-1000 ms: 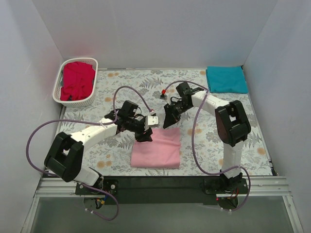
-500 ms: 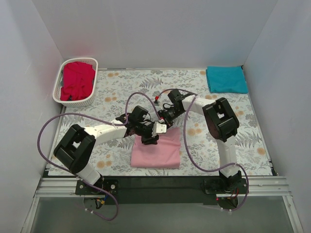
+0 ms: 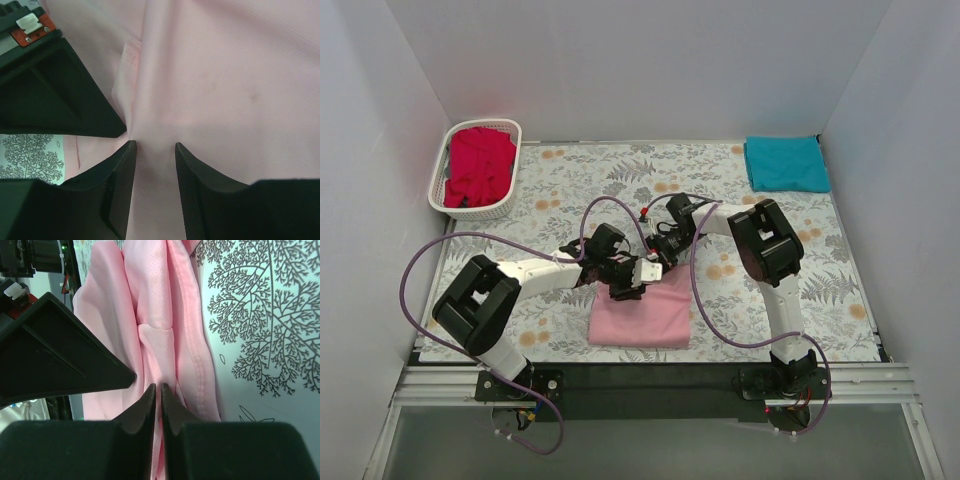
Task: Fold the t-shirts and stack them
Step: Fold the tshirt
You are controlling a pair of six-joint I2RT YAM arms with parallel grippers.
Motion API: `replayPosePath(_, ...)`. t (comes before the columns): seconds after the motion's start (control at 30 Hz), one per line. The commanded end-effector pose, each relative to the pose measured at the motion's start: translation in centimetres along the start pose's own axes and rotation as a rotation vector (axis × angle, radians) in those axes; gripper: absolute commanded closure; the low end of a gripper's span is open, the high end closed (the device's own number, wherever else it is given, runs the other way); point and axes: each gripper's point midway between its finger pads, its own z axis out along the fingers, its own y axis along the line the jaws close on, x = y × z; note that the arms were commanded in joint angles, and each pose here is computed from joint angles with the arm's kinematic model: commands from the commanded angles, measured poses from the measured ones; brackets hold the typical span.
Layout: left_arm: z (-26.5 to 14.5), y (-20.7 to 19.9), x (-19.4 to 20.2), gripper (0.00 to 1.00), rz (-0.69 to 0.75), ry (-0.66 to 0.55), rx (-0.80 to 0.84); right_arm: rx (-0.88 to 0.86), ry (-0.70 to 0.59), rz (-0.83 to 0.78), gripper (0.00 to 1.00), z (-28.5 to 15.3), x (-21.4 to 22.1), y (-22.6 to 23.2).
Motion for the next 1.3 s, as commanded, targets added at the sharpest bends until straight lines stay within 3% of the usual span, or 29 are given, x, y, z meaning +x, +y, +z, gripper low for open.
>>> replayPosePath(0.0,-0.7,1.1,-2.0,0.64,0.066,-0.048,-0.048,0.007,0.004,-0.018,0.86,0.2,0.4,-0.4)
replayPosePath(0.43,1.0,1.9,-1.1,0.59,0.054,-0.023,-0.023,0.003,0.008,-0.017,0.89,0.3,0.6,-0.4)
replayPosePath(0.67,0.9,1.7,-1.9,0.74,0.037,-0.051,-0.004,0.002,0.01,-0.013,0.91,0.4,0.7,-0.6)
replayPosePath(0.87,-0.5,2.0,-3.6,1.0,0.054,-0.081,-0.036,0.001,0.014,-0.011,0.92,0.5,0.9,-0.8)
replayPosePath(1.1,-1.4,2.0,-4.2,1.0,0.084,-0.087,-0.059,-0.001,0.023,-0.008,0.92,0.7,1.5,-0.7)
replayPosePath(1.27,-1.9,4.1,-4.4,1.0,0.086,-0.091,-0.124,-0.004,0.026,-0.009,0.93,0.7,1.7,-0.6)
